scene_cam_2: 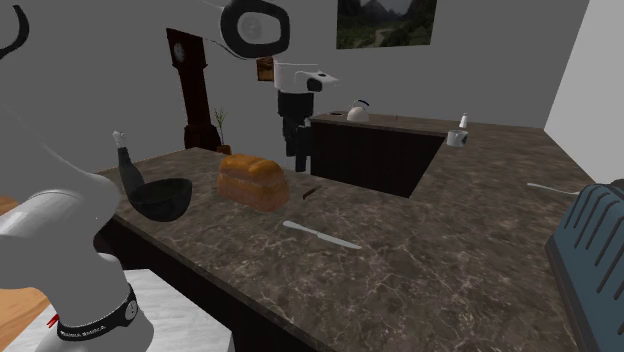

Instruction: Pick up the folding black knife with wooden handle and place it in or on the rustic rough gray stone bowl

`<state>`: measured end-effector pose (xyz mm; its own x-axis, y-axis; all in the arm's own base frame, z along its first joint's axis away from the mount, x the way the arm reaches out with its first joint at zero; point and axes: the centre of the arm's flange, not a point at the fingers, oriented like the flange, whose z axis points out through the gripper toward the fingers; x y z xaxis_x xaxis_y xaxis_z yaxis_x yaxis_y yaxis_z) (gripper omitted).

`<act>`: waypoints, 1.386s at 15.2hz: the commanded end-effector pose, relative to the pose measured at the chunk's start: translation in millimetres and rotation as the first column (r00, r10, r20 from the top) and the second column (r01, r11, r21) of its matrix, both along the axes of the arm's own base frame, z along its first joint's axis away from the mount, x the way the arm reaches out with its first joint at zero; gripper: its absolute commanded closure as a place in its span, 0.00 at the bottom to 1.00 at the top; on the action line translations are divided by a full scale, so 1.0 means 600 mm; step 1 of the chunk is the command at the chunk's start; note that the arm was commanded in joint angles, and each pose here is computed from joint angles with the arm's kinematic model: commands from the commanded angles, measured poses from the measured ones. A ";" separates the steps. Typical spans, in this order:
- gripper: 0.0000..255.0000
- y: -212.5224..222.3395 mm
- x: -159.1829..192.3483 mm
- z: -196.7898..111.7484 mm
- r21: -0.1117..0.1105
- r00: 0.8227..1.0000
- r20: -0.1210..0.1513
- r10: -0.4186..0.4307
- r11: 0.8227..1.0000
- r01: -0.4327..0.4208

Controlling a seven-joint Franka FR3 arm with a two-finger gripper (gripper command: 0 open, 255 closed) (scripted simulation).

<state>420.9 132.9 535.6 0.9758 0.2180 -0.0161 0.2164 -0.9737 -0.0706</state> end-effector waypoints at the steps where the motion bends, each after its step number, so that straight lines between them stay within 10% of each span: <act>1: 0.00 0.034 0.019 -0.020 -0.006 0.998 0.001 0.057 0.998 -0.057; 11: 0.00 0.221 0.096 -0.127 -0.036 0.945 -0.003 0.328 0.944 -0.328; 21: 0.00 0.419 0.120 -0.240 -0.064 0.819 -0.016 0.573 0.817 -0.573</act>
<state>492.9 373.1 400.7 0.6960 0.7166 -0.0440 0.7169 -0.6971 -0.0136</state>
